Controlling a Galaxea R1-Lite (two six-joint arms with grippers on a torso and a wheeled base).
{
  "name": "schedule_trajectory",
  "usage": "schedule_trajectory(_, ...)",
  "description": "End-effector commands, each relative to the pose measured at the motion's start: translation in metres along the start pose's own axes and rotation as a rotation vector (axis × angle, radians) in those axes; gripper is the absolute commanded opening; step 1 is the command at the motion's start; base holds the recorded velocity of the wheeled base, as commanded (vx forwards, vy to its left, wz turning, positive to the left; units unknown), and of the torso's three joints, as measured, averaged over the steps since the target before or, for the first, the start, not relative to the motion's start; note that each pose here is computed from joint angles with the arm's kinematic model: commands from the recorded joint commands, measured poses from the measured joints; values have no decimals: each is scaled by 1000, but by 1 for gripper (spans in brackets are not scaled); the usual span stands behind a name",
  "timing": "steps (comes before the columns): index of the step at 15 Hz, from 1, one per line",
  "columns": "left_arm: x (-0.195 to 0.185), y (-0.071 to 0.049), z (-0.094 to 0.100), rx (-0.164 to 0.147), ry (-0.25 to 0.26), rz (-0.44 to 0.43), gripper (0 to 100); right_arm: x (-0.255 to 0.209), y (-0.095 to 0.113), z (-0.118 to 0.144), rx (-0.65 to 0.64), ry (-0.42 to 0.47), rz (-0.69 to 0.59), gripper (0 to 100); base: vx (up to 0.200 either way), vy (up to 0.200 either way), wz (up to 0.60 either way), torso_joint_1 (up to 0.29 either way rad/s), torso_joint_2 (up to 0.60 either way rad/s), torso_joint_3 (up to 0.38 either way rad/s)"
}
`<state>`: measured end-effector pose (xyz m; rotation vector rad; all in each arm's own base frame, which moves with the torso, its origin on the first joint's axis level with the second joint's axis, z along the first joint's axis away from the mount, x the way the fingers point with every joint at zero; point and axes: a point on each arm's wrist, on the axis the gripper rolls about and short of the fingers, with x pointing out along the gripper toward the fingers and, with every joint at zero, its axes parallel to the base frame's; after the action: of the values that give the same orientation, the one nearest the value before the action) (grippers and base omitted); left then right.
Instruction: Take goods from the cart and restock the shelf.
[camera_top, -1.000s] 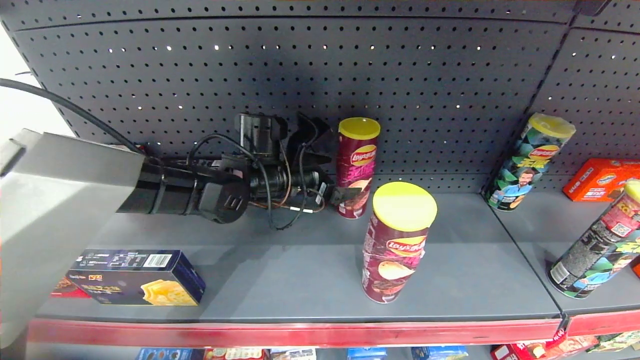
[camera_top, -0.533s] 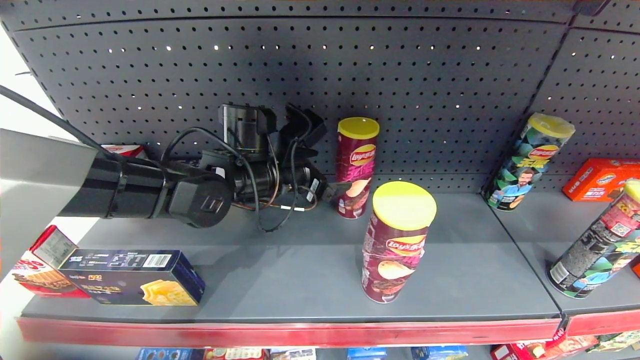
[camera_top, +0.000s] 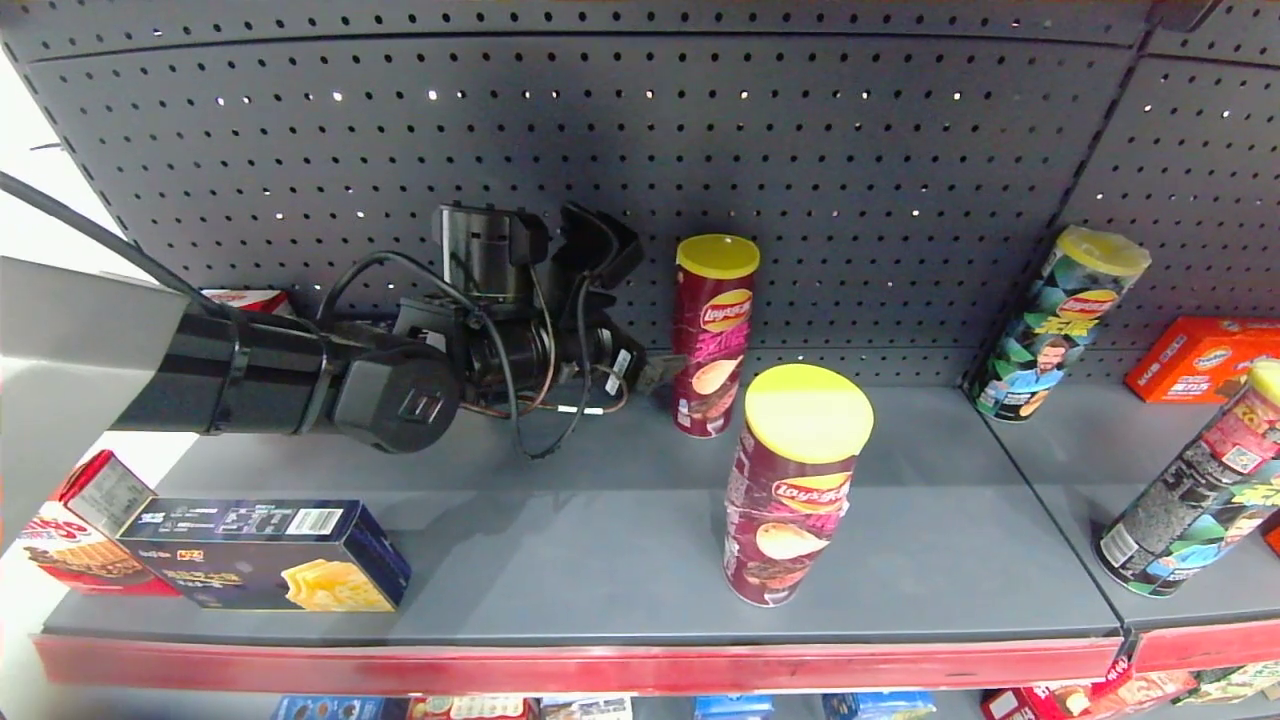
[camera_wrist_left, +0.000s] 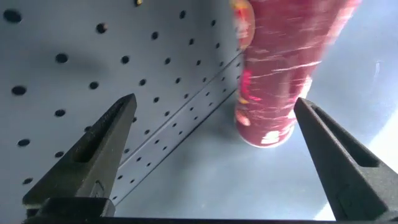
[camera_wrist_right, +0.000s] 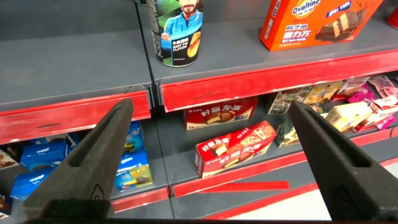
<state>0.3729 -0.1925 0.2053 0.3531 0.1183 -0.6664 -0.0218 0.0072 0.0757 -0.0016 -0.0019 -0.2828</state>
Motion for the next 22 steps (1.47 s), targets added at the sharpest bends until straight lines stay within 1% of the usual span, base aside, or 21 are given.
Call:
schedule_trajectory(1,1,1,-2,-5,5,5,100,0,0,0,0,2,-1,100,0,0,0,0,0,0)
schedule_trajectory(3,1,2,-2,-30,14,33,100,0,0,0,0,1,-1,100,0,0,0,0,0,0)
schedule_trajectory(5,4,2,-6,-39,25,39,100,0,0,0,0,2,1,100,0,0,0,0,0,0)
schedule_trajectory(9,5,4,-4,-41,24,67,100,0,0,0,0,2,1,100,0,0,0,0,0,0)
schedule_trajectory(12,10,6,-3,-66,27,103,100,0,0,0,0,1,-1,100,0,0,0,0,0,0)
schedule_trajectory(15,11,6,-7,-70,39,118,100,0,0,0,0,2,-1,100,0,0,0,0,0,0)
schedule_trajectory(17,10,6,-12,-71,61,129,100,0,0,0,0,2,1,100,0,0,0,0,0,0)
schedule_trajectory(20,9,12,-15,-74,72,154,100,0,0,0,0,1,1,100,0,0,0,0,0,0)
schedule_trajectory(22,12,13,-17,-69,80,168,100,0,0,0,0,1,-1,100,0,0,0,0,0,0)
